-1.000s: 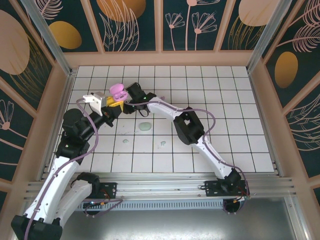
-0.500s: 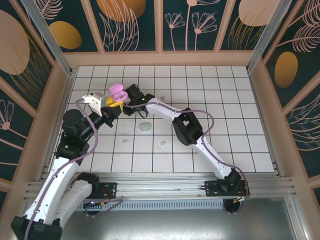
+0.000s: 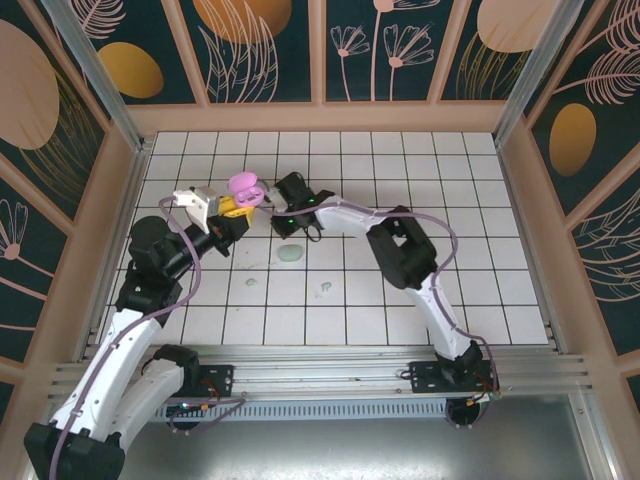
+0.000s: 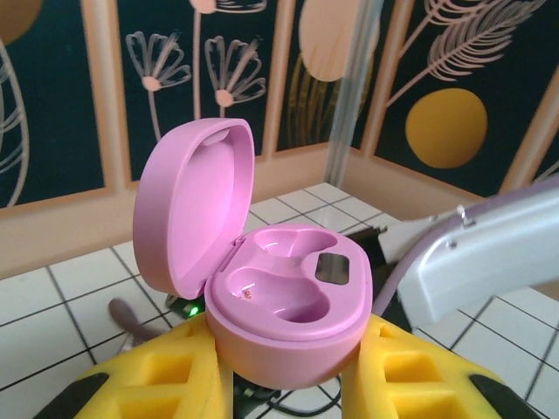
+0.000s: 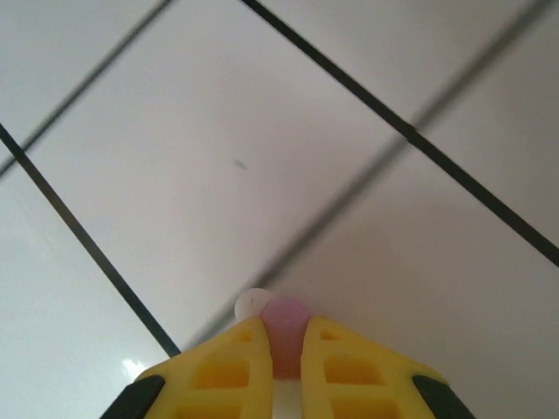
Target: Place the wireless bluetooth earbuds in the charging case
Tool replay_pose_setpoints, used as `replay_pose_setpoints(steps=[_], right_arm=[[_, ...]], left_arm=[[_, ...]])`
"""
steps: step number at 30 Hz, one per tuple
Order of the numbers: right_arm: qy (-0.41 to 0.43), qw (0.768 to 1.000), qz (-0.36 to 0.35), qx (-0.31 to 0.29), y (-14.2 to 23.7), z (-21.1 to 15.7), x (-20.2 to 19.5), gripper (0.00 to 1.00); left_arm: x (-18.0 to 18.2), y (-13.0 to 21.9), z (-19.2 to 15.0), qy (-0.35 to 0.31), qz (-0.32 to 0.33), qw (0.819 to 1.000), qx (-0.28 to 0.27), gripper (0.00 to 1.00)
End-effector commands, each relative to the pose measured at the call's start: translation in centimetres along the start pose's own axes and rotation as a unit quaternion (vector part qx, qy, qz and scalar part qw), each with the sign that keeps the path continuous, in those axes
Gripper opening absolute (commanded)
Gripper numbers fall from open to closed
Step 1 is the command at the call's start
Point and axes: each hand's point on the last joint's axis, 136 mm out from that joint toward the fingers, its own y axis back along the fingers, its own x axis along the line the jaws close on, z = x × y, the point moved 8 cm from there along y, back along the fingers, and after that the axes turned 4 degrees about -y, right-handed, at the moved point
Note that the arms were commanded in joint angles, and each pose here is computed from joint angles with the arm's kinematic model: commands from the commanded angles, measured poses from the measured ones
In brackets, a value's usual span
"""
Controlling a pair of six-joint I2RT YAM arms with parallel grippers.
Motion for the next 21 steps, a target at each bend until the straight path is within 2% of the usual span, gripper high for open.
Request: replay_pose_setpoints(steps=[1,7,13,18,21], right_arm=[[0.004,0.999,0.001,-0.046,4.6,0.6,-1.2,0.1],[-0.036,0.999,0.003,-0.02,9.2,-5.3,-5.5,0.1],[-0.078,0.997,-0.014,0.026,12.4,-11.1,-8.8,0.1],[-0.071,0.995,-0.043,0.057,13.6,-13.8,-10.2,0.11],[-0.065,0.993,-0.062,0.073,13.5,-14.3,-10.8,0.12]], left_arm=[[-0.8,-0.3,0.5,-0.014,-0.06,0.998,-0.03,0.1],[-1.5,-1.0,-0.4,-0.014,-0.132,0.99,-0.052,0.09],[-2.1,-2.5,-1.6,-0.02,-0.158,0.986,-0.05,0.08],[-2.8,-4.5,-2.8,-0.016,-0.177,0.983,-0.038,0.07],[-3.1,-5.4,-3.4,-0.009,-0.188,0.982,-0.034,0.06]])
